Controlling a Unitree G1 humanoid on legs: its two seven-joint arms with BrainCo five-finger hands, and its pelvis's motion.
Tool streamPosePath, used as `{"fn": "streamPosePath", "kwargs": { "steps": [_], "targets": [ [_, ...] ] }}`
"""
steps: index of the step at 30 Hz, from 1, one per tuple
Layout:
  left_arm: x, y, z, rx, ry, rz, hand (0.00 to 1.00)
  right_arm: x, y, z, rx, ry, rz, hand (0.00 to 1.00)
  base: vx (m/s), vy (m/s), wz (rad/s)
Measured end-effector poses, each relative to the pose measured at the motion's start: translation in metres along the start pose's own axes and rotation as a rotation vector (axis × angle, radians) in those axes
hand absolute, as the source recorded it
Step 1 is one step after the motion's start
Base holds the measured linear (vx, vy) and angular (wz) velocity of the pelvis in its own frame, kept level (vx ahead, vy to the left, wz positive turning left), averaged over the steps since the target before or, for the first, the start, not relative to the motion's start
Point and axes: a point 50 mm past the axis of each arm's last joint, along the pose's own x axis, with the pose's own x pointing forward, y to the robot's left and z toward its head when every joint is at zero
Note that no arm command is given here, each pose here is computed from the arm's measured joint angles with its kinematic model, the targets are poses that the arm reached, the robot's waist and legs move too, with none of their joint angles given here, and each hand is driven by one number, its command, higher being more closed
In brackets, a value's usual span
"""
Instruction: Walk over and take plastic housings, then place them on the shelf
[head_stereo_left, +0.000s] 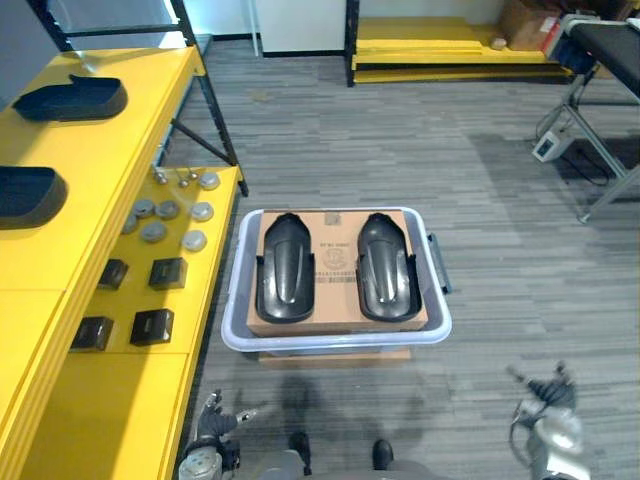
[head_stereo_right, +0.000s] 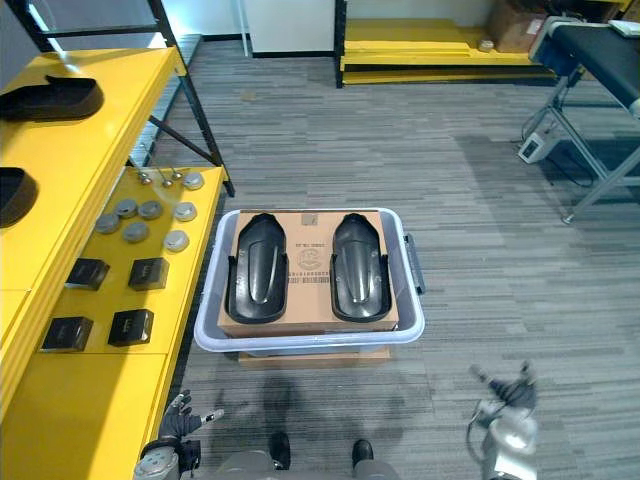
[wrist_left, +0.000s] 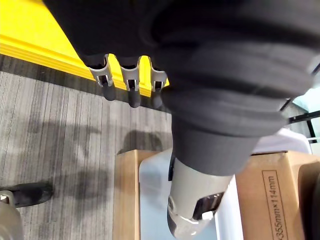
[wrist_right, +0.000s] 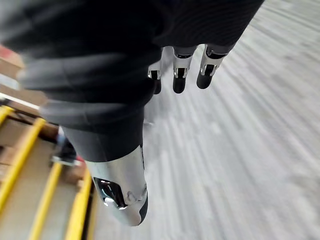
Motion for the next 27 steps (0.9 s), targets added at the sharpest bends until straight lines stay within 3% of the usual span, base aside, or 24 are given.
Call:
{"fn": "streamPosePath", "kwargs": {
  "steps": [5, 11, 18, 27],
  "targets": [
    [0.000, -0.002, 0.003, 0.002, -0.020, -0.008, 0.00, 0.006, 0.024, 0.037, -0.025, -0.161, 0.037, 0.00, -0.02, -0.006, 0.07],
    [-0.004, -0.010, -0.004, 0.025, -0.007, -0.039, 0.00, 0.006, 0.084, 0.057, -0.077, -0.236, 0.231, 0.00, -0.08, -0.007, 0.11],
    [-0.005, -0.017, -0.002, 0.032, -0.014, -0.060, 0.00, 0.013, 0.129, 0.053, -0.158, -0.154, 0.331, 0.00, -0.11, 0.002, 0.18],
    [-0.001, -0.025, 0.016, -0.036, -0.080, -0.038, 0.00, 0.035, 0.164, 0.074, -0.168, -0.053, 0.314, 0.00, -0.08, 0.010, 0.19]
  ]
}}
